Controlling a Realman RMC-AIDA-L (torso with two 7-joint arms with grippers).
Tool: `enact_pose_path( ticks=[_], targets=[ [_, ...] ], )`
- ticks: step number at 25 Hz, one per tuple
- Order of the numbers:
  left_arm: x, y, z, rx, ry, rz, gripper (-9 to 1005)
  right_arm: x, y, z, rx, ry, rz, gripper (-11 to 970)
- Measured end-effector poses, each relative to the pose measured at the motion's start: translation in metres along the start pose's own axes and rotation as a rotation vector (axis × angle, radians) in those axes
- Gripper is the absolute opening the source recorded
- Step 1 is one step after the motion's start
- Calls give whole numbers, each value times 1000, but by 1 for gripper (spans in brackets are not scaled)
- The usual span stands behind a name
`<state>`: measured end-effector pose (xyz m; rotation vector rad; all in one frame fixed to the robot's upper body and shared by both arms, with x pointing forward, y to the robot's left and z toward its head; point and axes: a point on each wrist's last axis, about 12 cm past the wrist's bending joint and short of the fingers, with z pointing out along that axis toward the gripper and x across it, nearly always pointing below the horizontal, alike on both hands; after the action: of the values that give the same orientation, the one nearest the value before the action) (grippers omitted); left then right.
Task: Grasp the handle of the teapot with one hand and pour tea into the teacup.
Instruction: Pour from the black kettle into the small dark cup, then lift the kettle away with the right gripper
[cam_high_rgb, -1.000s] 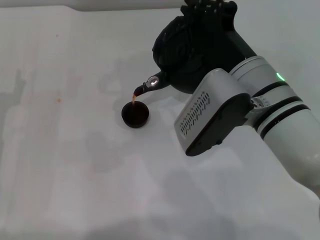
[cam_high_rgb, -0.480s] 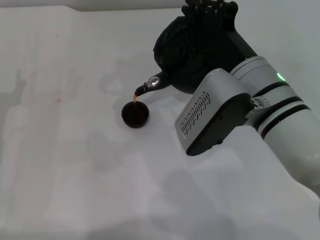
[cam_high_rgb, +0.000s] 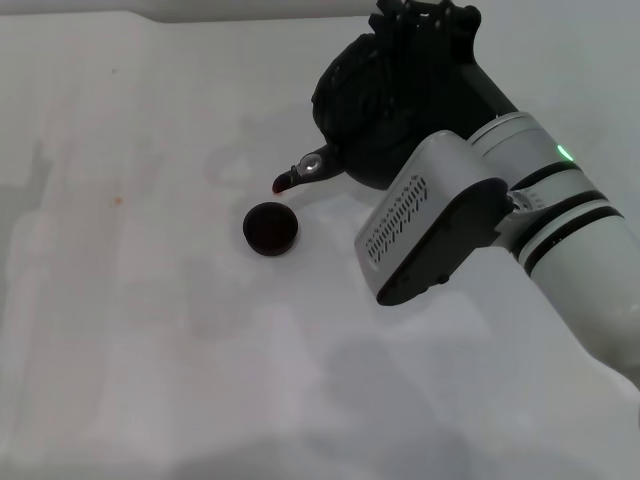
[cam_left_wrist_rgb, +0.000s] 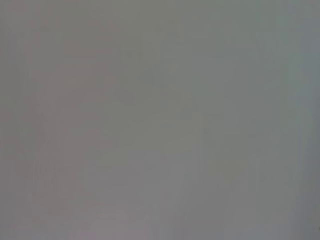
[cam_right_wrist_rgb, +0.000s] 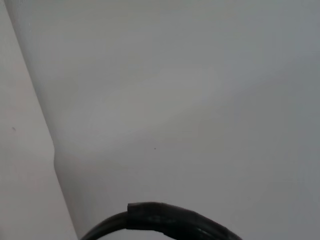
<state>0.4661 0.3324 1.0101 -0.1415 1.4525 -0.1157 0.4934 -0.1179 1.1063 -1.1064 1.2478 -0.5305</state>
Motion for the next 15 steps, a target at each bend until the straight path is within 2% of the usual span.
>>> enact_pose_path(
  ticks=[15],
  targets=[
    [0, 0, 0, 0, 0, 0, 865, 8, -2, 3, -24, 42, 83, 117]
  ],
)
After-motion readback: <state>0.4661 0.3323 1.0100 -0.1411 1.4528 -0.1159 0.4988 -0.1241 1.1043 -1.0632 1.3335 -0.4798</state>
